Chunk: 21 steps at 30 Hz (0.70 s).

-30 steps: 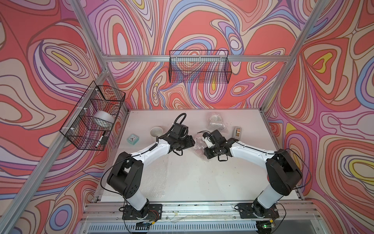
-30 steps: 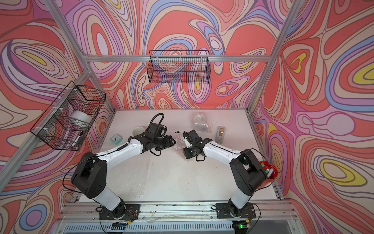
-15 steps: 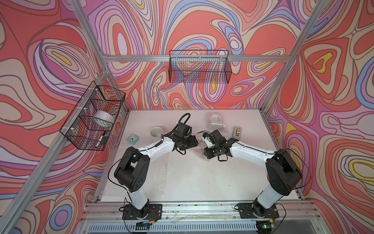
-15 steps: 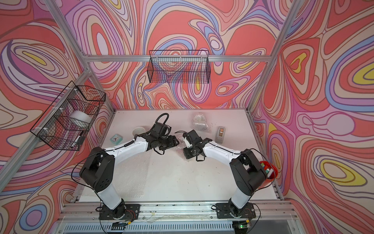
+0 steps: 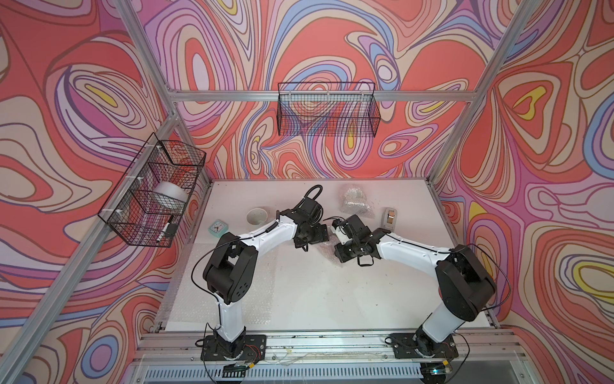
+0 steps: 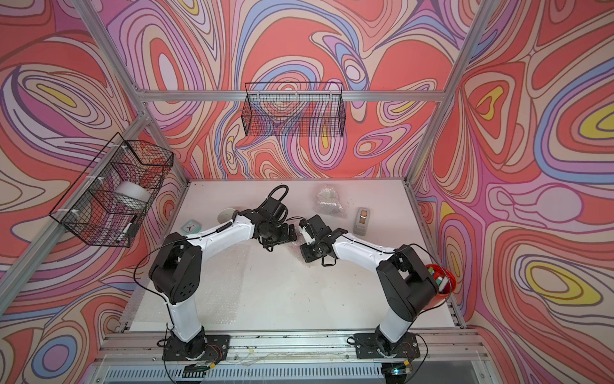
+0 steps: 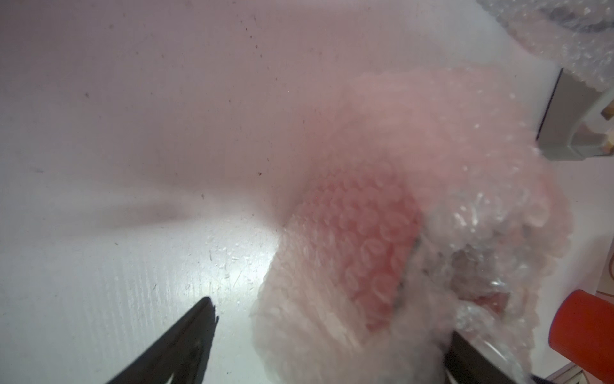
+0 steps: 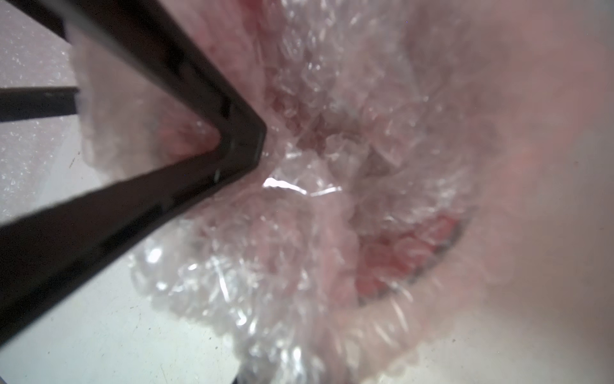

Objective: Wrap mugs in bubble wrap
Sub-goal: Wrap the mug in bubble wrap.

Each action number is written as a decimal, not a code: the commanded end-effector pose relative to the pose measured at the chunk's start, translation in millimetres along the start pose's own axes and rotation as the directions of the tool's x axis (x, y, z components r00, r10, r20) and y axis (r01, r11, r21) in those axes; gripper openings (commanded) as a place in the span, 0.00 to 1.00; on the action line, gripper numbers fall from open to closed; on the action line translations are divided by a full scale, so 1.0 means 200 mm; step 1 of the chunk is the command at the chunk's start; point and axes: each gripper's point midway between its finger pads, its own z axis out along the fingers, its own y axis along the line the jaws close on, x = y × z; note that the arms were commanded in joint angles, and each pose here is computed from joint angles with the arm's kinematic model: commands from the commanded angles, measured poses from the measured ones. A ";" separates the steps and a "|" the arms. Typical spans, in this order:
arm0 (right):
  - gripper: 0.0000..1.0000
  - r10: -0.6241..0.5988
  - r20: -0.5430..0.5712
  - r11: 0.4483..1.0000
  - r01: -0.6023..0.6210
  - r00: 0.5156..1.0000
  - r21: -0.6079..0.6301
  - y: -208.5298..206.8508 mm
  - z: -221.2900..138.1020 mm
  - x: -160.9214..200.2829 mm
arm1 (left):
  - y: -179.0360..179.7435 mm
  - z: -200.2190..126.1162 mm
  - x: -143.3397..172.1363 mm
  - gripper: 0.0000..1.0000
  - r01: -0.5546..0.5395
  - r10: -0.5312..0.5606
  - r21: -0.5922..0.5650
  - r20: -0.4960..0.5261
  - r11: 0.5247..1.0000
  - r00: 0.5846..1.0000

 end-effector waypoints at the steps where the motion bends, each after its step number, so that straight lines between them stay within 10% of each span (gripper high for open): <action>1: 0.19 0.048 0.020 0.998 -0.047 0.999 -0.042 0.03 0.00 0.00 | 0.28 0.13 0.28 0.93 -0.027 -0.019 -0.220 -0.205 0.975 0.979; 12: 0.63 0.156 0.212 0.985 -0.138 0.965 -0.099 0.07 -0.23 -0.13 | 0.23 0.16 0.28 0.90 -0.004 -0.028 -0.164 -0.197 0.987 0.980; 21: 0.68 0.242 0.217 0.970 -0.238 0.946 -0.048 -0.03 -0.20 -0.23 | 0.11 0.11 0.21 0.90 -0.001 -0.016 -0.098 -0.167 0.995 0.986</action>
